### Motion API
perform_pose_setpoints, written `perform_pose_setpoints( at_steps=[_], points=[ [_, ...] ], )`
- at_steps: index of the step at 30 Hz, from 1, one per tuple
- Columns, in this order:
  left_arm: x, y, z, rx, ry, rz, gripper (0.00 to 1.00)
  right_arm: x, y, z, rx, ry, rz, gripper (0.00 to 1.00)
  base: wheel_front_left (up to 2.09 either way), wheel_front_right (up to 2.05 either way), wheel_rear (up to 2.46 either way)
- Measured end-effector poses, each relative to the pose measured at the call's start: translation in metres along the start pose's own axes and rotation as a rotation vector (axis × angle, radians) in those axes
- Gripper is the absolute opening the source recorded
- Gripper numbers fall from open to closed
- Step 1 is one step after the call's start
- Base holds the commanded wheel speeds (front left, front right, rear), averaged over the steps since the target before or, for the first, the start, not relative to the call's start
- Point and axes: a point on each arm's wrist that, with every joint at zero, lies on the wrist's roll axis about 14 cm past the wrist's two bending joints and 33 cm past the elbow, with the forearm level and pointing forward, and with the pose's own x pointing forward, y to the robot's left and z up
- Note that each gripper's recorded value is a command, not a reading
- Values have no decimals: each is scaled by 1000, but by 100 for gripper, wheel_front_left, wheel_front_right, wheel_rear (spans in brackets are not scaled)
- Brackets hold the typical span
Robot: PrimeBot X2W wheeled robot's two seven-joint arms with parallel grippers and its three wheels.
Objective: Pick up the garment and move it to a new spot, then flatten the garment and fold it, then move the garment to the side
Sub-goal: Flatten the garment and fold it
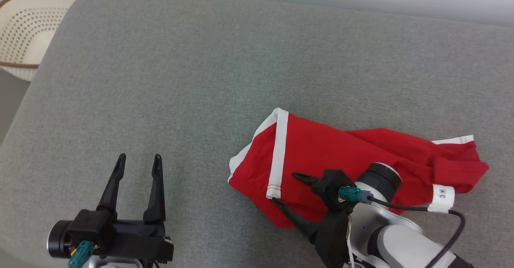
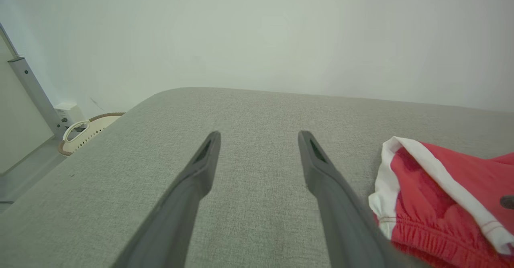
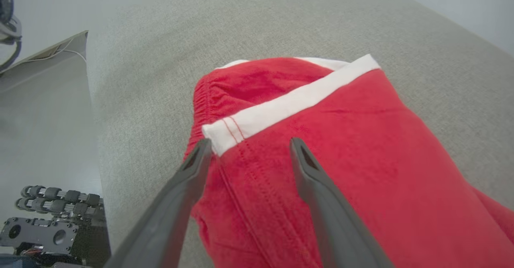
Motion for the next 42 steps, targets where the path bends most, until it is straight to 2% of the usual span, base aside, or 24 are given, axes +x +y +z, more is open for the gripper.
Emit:
perform_pose_setpoints(
  at_steps=[6, 7, 8, 10, 11, 19, 24, 27, 32, 42],
  points=[
    [0, 6, -7, 11, 16, 21, 100, 15, 5, -14, -28, 63, 74, 100, 0, 0, 0],
    [1, 6, -8, 12, 18, 24, 100, 16, 2, -14, -29, 65, 74, 86, 0, 0, 0],
    [1, 5, -9, 12, 19, 22, 100, 18, -1, -14, -26, 63, 68, 58, 0, 0, 0],
    [2, 5, -10, 13, 18, 21, 100, 20, -9, -11, -13, 49, 52, 18, 0, 0, 0],
    [3, 5, -10, 13, 17, 23, 100, 20, -12, -11, -7, 47, 43, 1, 0, 0, 0],
    [11, -2, -11, 17, 3, -8, 100, 7, -42, 8, 41, -47, -68, 0, 0, 0, 0],
    [18, -10, -9, 18, -14, -38, 100, -21, -79, 13, 80, -108, -229, 0, 0, 0, 0],
    [21, -19, -10, 18, -18, -66, 100, -41, -91, 6, 91, -100, -309, 0, 0, 0, 0],
    [28, -32, -12, 16, -23, -115, 100, -73, -90, -16, 100, -52, -390, 0, 0, 0, 0],
    [35, -64, -12, -5, -26, -209, 100, -136, -98, -54, 243, -31, -611, 0, 0, 0, 0]
  ],
)
